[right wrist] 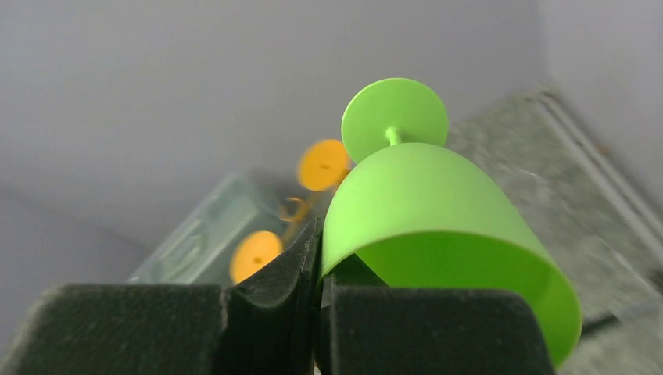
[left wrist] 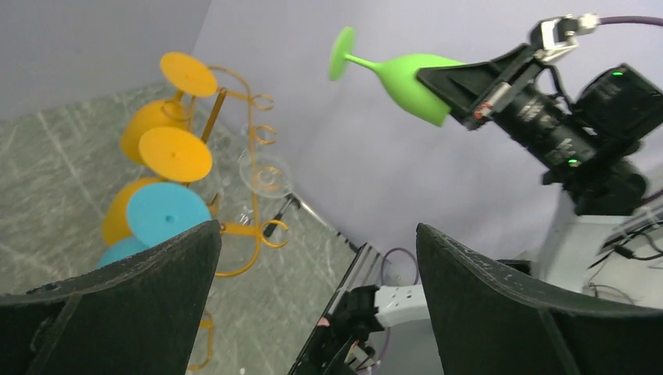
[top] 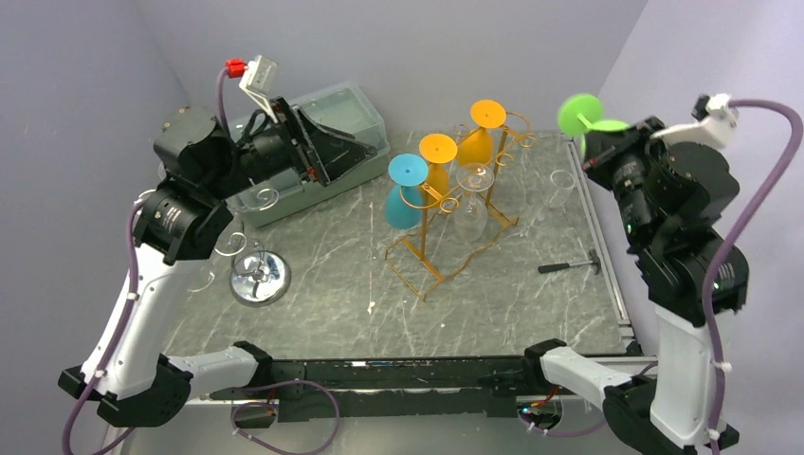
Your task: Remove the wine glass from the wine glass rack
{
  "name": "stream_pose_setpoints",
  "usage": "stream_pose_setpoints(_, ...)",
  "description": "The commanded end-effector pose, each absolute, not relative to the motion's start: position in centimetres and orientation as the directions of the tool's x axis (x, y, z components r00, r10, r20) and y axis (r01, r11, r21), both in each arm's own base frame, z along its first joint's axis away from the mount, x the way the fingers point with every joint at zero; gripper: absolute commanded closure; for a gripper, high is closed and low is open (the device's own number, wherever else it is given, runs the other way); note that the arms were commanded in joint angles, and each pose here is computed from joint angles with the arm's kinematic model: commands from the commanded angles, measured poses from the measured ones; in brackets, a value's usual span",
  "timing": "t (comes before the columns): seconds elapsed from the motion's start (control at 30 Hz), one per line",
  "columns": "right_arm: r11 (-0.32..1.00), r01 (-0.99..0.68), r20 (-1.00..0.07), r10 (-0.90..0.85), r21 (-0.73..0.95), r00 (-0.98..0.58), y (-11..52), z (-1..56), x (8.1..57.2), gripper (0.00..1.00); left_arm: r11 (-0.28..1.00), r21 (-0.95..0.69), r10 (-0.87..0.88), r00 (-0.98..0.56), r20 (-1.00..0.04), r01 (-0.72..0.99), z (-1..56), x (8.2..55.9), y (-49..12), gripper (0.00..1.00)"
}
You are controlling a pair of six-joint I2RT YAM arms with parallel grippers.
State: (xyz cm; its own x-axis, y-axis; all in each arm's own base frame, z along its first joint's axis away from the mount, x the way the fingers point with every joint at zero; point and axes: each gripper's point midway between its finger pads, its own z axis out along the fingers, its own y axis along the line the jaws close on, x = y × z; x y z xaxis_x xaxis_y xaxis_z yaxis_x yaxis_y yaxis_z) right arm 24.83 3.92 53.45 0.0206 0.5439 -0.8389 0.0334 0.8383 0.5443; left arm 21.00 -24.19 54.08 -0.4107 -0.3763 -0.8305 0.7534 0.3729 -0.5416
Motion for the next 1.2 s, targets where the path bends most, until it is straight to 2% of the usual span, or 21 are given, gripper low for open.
stream_pose_setpoints(0.0, 0.810, 0.381, -0.876, 0.482, 0.446, -0.001, -2.3, 48.2, 21.0, 1.00, 0.430, -0.475, -0.281, -0.386, -0.879, 0.768, 51.4, 21.5, -24.4, 0.00)
stream_pose_setpoints(0.23, 0.779, 0.540, -0.837, 0.499, 0.319, -0.225, -2.6, 39.1, 19.3, 1.00, 0.488, -0.434, -0.211, -0.381, -0.900, 0.757, 48.9, 22.3, -24.5, 0.01)
stream_pose_setpoints(0.43, 0.805, 0.539, -0.764, 0.503, 0.246, -0.404, -0.4, 31.8, 20.8, 1.00, 0.505, -0.418, -0.174, -0.385, -0.906, 0.756, 47.7, 22.3, -24.5, 0.01)
stream_pose_setpoints(0.6, 0.830, 0.489, -0.652, 0.531, 0.269, -0.542, 1.6, 26.1, 23.6, 1.00, 0.526, -0.395, -0.160, -0.369, -0.916, 0.753, 47.6, 22.2, -24.0, 0.01)
stream_pose_setpoints(0.8, 0.816, 0.482, -0.501, 0.576, 0.318, -0.646, 1.2, 20.7, 25.8, 1.00, 0.540, -0.386, -0.157, -0.361, -0.919, 0.748, 47.3, 22.1, -23.6, 0.00)
stream_pose_setpoints(1.17, 0.821, 0.475, -0.427, 0.571, 0.317, -0.701, 1.7, 16.6, 27.9, 1.00, 0.554, -0.393, -0.151, -0.375, -0.915, 0.734, 46.3, 22.7, -23.7, 0.01)
